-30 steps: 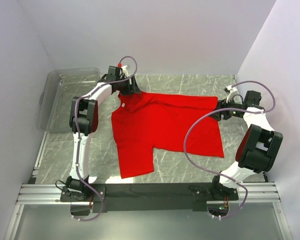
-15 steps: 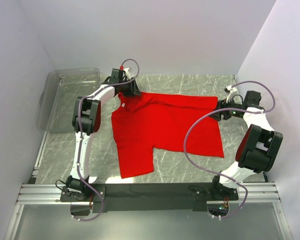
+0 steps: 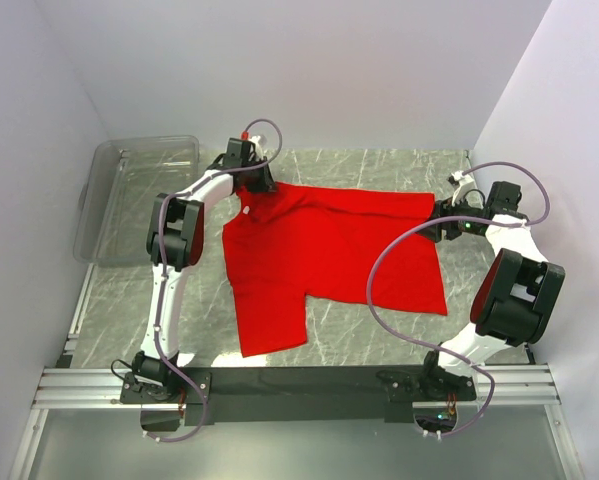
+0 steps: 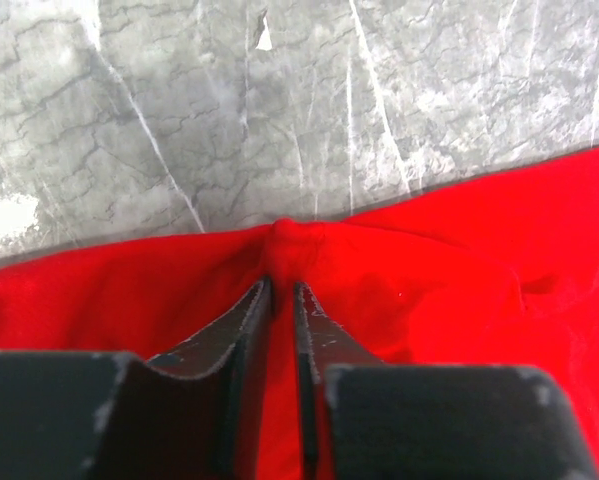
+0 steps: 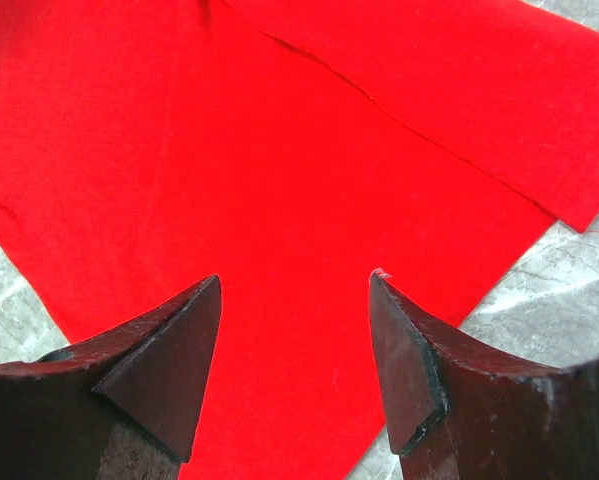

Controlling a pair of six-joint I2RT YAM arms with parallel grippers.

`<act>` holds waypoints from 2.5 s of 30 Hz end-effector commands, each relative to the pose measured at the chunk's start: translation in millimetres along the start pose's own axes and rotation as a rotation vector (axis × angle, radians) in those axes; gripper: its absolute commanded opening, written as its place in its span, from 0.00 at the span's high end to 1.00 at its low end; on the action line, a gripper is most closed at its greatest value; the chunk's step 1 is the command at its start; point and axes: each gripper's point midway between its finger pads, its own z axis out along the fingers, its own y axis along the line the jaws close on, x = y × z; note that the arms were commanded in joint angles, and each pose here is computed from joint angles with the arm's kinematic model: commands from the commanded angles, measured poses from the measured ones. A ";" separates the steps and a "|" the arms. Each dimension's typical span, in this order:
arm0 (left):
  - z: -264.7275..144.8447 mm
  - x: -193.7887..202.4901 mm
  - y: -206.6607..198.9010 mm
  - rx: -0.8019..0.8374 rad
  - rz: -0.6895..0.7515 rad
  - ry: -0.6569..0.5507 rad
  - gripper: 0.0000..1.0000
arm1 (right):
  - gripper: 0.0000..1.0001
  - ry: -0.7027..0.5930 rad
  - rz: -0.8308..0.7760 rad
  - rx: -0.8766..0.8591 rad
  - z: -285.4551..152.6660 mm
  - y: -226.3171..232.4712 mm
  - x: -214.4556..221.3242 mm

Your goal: Fold and stack the t-shirts

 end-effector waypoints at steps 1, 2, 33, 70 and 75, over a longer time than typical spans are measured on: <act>-12.5 -30.3 -20.7 0.034 0.074 -0.094 0.82 | 0.33 -0.036 -0.027 -0.002 -7.9 5.2 -11.5; -16.7 -33.4 -25.4 0.047 0.088 -0.110 0.84 | 0.33 -0.036 -0.028 -0.001 -8.3 4.7 -11.4; -132.6 44.8 -114.2 0.374 0.473 -0.005 0.99 | 0.33 -0.043 -0.045 0.000 -15.4 9.8 -14.1; -136.4 111.5 -52.1 -0.068 -0.093 0.125 0.39 | 0.33 -0.031 -0.041 0.002 -15.8 16.4 -5.5; -125.3 121.5 -42.1 -0.099 -0.126 0.154 0.43 | 0.33 -0.040 -0.030 -0.002 -14.7 16.2 -7.2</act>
